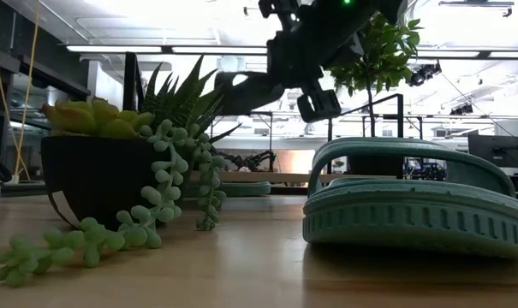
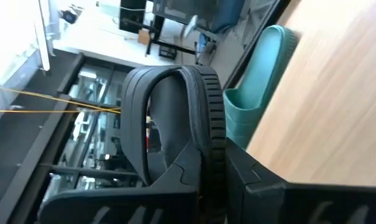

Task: Pick and place slides into the shelf
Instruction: Put the black slipper on the shelf

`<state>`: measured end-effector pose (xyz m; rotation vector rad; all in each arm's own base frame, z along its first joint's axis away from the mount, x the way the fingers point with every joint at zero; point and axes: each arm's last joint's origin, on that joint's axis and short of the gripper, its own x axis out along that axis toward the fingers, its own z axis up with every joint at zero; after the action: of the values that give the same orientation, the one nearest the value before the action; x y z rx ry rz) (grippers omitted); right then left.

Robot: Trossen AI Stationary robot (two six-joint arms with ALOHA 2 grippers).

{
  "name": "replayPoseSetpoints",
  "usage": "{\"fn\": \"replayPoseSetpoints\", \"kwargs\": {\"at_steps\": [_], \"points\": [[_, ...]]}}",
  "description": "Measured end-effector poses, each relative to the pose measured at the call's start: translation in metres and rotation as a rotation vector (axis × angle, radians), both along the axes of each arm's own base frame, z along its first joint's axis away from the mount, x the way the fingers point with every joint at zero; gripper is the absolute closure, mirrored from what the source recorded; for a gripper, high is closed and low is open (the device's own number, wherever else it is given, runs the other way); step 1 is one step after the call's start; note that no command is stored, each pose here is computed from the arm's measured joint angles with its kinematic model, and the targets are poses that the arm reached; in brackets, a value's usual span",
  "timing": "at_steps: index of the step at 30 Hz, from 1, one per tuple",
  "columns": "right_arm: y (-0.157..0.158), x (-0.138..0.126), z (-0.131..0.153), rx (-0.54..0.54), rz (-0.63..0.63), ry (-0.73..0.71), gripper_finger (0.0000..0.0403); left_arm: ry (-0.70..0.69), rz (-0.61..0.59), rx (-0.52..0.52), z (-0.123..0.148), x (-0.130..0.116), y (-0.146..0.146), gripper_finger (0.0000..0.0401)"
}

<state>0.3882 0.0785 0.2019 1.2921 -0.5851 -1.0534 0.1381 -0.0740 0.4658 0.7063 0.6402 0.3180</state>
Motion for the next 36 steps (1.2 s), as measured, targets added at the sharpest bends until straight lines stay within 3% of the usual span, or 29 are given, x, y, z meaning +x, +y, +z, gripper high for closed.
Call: {"fn": "replayPoseSetpoints", "kwargs": {"at_steps": [6, 16, 36], "points": [[-0.004, -0.004, -0.007, 0.085, 0.013, 0.010, 0.0398, 0.004, -0.003, 0.006, 0.000, 0.000, 0.000, 0.0316], [0.001, -0.008, -0.012, 0.220, 0.082, 0.146, 0.0398, 0.001, 0.001, 0.012, 0.000, 0.000, 0.000, 0.0316], [0.013, -0.007, -0.013, 0.277, 0.144, 0.221, 0.0398, -0.013, 0.018, 0.028, 0.001, 0.000, 0.001, 0.0316]]}}
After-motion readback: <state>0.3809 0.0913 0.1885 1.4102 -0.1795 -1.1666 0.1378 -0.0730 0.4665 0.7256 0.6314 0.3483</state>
